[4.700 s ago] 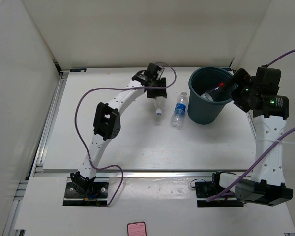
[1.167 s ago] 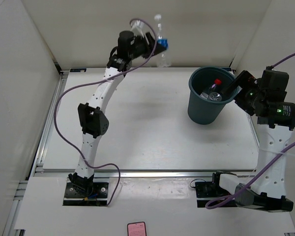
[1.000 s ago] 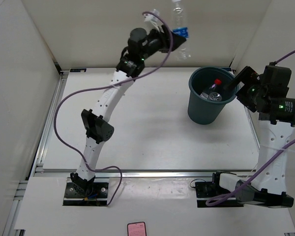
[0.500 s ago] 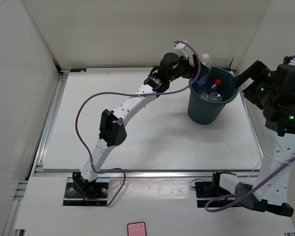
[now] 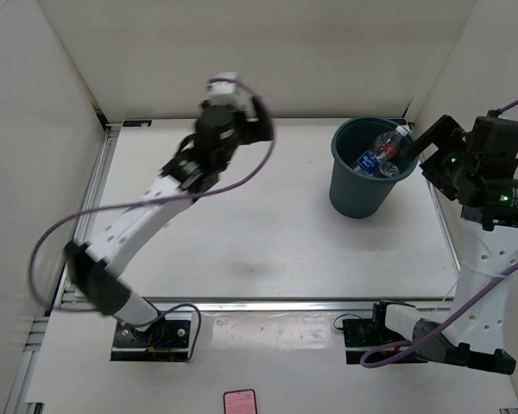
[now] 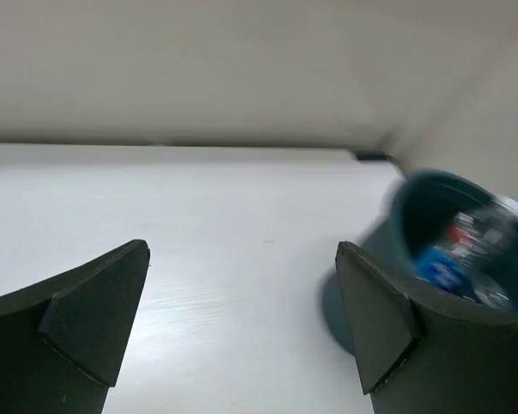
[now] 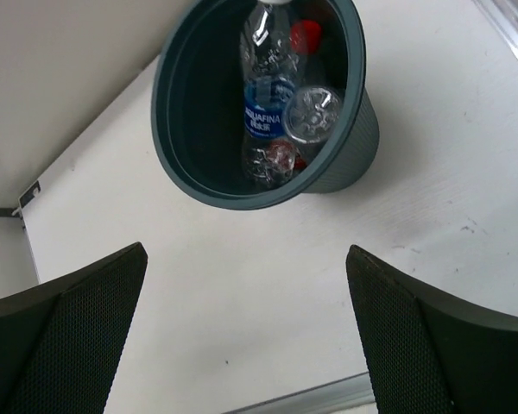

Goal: Put the plastic bottles in the bin

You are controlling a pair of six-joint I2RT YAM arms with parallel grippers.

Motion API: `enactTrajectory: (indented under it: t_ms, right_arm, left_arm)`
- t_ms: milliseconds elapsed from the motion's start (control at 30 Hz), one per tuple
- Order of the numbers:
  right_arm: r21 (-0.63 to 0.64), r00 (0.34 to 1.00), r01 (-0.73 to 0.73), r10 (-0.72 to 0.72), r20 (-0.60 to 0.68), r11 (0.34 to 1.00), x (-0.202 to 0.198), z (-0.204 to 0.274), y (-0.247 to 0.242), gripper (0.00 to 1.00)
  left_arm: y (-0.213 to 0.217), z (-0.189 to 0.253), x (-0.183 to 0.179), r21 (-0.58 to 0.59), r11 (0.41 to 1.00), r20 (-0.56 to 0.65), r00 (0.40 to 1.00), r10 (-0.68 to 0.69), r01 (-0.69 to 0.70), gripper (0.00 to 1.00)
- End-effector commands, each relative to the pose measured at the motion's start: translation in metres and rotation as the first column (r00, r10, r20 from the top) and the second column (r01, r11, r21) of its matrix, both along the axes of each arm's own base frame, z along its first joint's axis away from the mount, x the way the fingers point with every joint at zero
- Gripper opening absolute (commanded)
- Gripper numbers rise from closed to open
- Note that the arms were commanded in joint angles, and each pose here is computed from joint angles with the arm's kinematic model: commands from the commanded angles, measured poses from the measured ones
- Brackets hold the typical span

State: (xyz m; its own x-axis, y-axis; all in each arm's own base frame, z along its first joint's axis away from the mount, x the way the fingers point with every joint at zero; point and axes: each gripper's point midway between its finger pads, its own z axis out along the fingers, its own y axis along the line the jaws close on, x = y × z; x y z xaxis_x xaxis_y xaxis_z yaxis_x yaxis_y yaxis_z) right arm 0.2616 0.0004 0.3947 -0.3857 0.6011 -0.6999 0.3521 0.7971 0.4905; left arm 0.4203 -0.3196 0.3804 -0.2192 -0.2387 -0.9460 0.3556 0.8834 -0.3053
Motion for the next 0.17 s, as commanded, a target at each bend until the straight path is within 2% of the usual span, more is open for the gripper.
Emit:
enactTrajectory:
  t_ms: [0,33,67,100,133]
  right_arm:
    - [0.042,0.997,0.007,-0.004,-0.081,0.999,-0.005,-0.024,0.003,1.0]
    - [0.051,0.998,-0.007,0.01,-0.069,0.999,-0.005,-0.025,0.006,1.0]
    - [0.051,0.997,-0.007,0.011,-0.072,0.999,-0.005,-0.029,0.006,1.0]
    - [0.054,0.995,-0.006,0.011,-0.094,0.999,-0.005,-0.037,0.006,1.0]
    - [0.066,0.995,0.003,0.004,-0.099,0.998,-0.007,-0.04,0.007,1.0]
  left_arm:
    - [0.123,-0.001,-0.034,0.066,0.937,0.026,0.939,0.343,-0.344,1.0]
    - [0.147,-0.02,-0.044,0.105,0.906,-0.013,0.91,0.414,-0.411,1.0]
    - [0.167,-0.019,-0.061,0.096,0.891,-0.016,0.894,0.448,-0.445,1.0]
    - [0.187,-0.048,-0.07,0.156,0.856,-0.049,0.862,0.505,-0.492,1.0]
    - [0.205,-0.059,-0.079,0.143,0.82,-0.082,0.819,0.568,-0.555,1.0]
